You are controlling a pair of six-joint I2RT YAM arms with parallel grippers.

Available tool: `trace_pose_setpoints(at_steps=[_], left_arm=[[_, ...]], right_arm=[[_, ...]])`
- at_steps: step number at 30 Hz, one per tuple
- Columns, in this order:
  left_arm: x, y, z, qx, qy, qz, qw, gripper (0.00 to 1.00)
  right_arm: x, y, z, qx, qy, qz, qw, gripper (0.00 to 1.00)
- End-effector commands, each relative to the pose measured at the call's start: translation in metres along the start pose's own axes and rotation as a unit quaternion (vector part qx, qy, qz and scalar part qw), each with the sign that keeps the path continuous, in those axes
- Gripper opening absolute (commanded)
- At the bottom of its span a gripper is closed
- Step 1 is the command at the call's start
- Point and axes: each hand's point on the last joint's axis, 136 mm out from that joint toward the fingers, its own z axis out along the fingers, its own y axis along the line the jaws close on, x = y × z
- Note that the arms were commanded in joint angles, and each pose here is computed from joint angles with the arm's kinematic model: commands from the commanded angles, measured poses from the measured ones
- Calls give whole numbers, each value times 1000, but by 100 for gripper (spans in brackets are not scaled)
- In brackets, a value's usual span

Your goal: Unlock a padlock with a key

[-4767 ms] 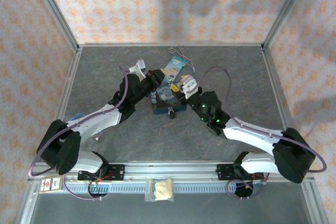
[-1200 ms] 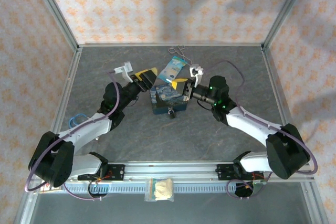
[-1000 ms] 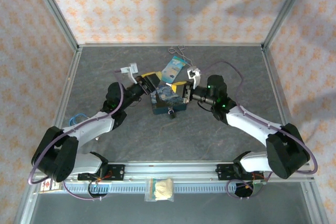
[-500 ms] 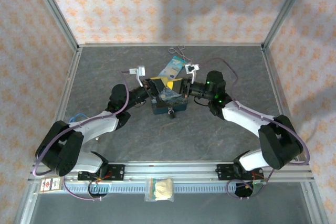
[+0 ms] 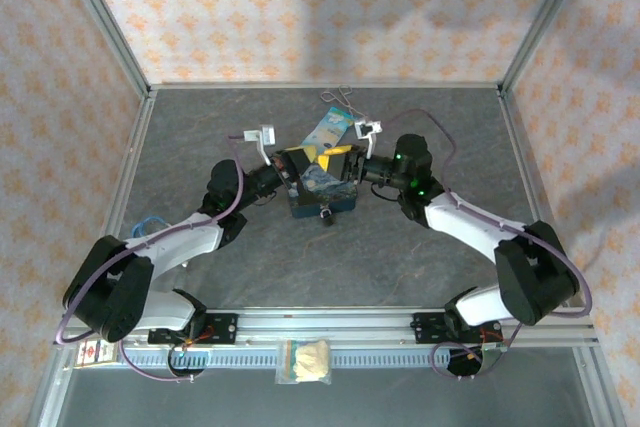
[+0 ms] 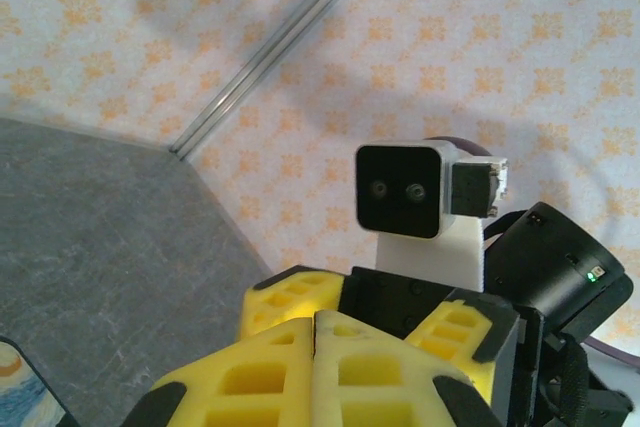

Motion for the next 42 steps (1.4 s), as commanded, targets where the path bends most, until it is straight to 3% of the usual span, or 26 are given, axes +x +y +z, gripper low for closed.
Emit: trace_pose_setpoints(at_steps=[1, 7, 15, 21, 29, 31, 36, 42], left_arm=[[-13, -18, 1, 16, -11, 28, 999, 0], [-14, -25, 2, 40, -13, 11, 999, 0], [-18, -29, 3, 45, -20, 8, 999, 0], [-17, -30, 5, 53, -20, 3, 998, 0], [-15, -32, 7, 63, -20, -5, 998, 0], [-15, -32, 8, 63, -20, -6, 998, 0], [-17, -32, 7, 59, -23, -3, 998, 0], [-23, -23, 2, 28, -39, 3, 999, 1]], right_arm=[[-19, 19, -4, -26, -24, -47, 998, 46], [-15, 29, 1, -83, -22, -33, 996, 43], [-1, 22, 5, -82, -3, -25, 996, 39], [0, 22, 7, -87, -4, -19, 996, 28], [2, 23, 12, -98, 2, -11, 995, 28], [2, 22, 13, -98, 1, -10, 995, 24], [2, 23, 12, -96, -1, -15, 995, 4], [4, 15, 8, -73, 3, -18, 997, 0]])
